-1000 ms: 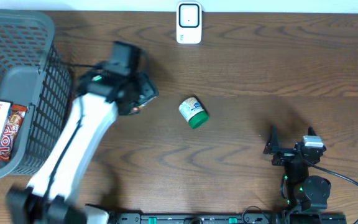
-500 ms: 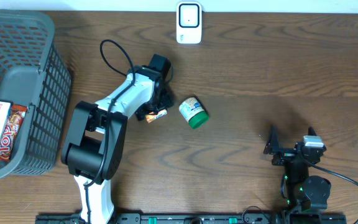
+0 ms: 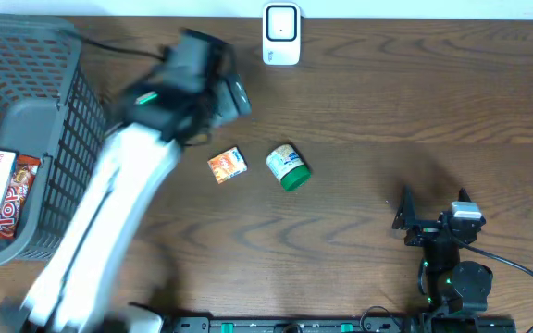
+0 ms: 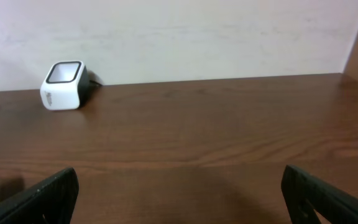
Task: Scan the item barcode
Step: 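Place the orange packet on the table beside the jar, then reach the left gripper into the basket toward the red Top bar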
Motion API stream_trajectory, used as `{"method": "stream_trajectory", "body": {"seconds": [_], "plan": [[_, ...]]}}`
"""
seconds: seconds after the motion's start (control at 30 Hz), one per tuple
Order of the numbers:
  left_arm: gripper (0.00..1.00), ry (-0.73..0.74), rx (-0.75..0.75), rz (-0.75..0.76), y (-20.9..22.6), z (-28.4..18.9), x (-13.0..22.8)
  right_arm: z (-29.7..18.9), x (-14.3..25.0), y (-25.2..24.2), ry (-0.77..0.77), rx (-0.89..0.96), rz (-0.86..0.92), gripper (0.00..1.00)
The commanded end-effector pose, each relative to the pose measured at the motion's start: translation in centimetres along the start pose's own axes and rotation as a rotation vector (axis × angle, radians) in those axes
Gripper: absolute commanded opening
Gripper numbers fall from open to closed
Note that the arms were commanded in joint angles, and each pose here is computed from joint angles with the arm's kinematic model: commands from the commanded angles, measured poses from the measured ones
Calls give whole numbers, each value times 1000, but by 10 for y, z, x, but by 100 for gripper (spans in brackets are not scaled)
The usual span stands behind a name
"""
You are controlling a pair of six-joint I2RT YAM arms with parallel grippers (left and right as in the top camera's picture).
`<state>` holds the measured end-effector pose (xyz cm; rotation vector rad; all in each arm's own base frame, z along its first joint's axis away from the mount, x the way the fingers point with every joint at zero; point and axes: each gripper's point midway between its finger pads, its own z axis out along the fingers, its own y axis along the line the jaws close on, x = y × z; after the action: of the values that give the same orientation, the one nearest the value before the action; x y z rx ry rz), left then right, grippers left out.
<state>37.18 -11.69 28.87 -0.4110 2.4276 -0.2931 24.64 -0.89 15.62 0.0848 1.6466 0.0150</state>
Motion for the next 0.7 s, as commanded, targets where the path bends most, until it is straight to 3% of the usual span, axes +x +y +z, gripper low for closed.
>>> {"method": "stream_trajectory", "body": {"seconds": [0.0,0.13,0.3,0.37,0.5,0.57,0.67], "plan": [[98,-317,-50,39,32,-99,-59,0,0,1,-2,-5,-13,99],[98,-581,-232,-115,108,-185,-93,0,0,1,-2,-5,-13,99],[98,-687,-513,-316,203,-237,-88,0,0,1,-2,-5,-13,99],[98,-677,-637,-391,238,-247,-79,0,0,1,-2,-5,-13,99],[98,-646,-735,-525,271,-247,-65,0,0,1,-2,-5,-13,99],[98,-598,-786,-529,286,-235,-63,0,0,1,-2,-5,-13,99],[98,-485,-857,-419,306,-210,-67,0,0,1,-2,-5,-13,99]]}}
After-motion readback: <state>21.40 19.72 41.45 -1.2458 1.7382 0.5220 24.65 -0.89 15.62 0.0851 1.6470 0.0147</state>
